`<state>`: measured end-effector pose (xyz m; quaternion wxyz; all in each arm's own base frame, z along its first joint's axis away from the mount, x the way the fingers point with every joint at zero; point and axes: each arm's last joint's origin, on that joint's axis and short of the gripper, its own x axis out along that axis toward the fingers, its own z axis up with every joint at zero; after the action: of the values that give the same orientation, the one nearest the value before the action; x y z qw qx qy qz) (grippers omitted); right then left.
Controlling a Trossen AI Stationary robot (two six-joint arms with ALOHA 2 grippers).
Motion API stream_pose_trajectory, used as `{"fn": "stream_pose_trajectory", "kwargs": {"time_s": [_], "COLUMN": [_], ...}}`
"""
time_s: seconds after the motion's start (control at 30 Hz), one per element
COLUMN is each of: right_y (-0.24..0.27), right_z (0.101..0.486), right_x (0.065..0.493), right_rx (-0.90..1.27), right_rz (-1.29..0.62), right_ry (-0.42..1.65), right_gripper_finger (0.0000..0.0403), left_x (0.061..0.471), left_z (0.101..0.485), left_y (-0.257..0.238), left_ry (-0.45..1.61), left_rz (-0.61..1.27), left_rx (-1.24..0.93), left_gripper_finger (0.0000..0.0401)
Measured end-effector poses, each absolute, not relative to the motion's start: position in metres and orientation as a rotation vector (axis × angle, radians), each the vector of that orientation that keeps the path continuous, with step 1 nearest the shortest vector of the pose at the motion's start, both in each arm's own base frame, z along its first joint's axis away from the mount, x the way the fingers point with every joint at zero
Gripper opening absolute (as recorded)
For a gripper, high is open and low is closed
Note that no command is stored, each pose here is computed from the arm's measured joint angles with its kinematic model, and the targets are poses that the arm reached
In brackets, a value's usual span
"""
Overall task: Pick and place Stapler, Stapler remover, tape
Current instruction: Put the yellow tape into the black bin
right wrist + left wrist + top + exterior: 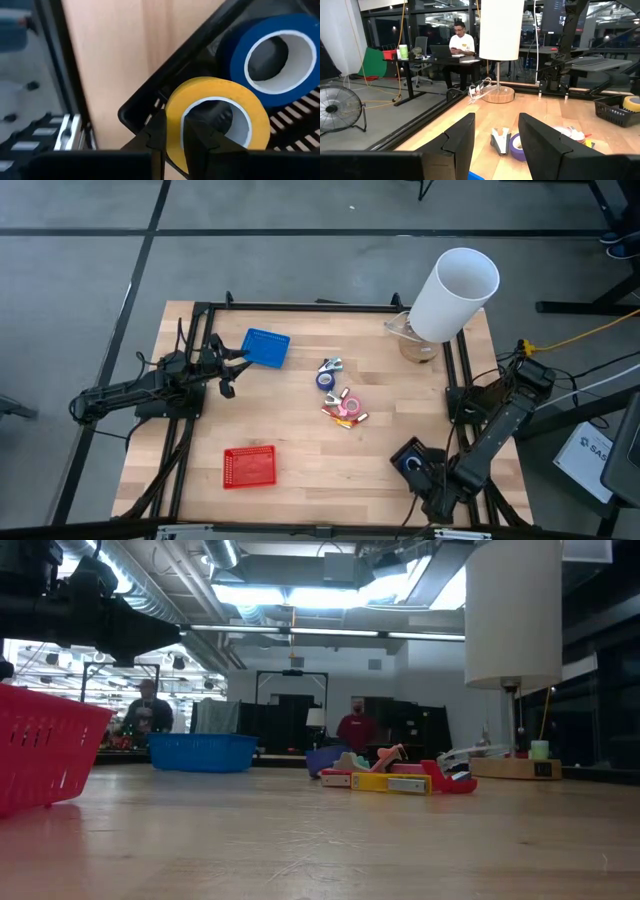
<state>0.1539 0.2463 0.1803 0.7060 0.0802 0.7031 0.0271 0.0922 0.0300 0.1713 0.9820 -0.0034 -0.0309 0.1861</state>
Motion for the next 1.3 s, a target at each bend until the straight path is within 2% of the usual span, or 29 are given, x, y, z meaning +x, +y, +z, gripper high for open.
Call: {"fn": "stream_pose_trajectory", "kwargs": {"time_s": [0.47, 0.9, 1.03, 1.3], "right_y": [0.239, 0.238, 0.236, 0.226], "right_z": [0.161, 0.159, 0.157, 0.179], "right_x": [0.148, 0.148, 0.146, 0.145], "right_rx": [0.159, 0.127, 0.120, 0.219], "right_rz": [0.115, 0.127, 0.111, 0.131], "right_ry": [1.579, 1.583, 1.610, 1.625], "right_gripper_finger": [0.0053, 0.0058, 0.0079, 0.0156], "left_x": [0.092, 0.092, 0.092, 0.092], "left_z": [0.171, 0.171, 0.171, 0.171], "left_y": [0.030, 0.030, 0.030, 0.030], "left_ry": [-0.062, -0.062, -0.062, -0.062], "left_rz": [0.374, 0.374, 0.374, 0.374], "left_rx": [-0.007, -0.007, -0.007, -0.007], "left_gripper_finger": [0.0148, 0.0148, 0.0148, 0.0148]}}
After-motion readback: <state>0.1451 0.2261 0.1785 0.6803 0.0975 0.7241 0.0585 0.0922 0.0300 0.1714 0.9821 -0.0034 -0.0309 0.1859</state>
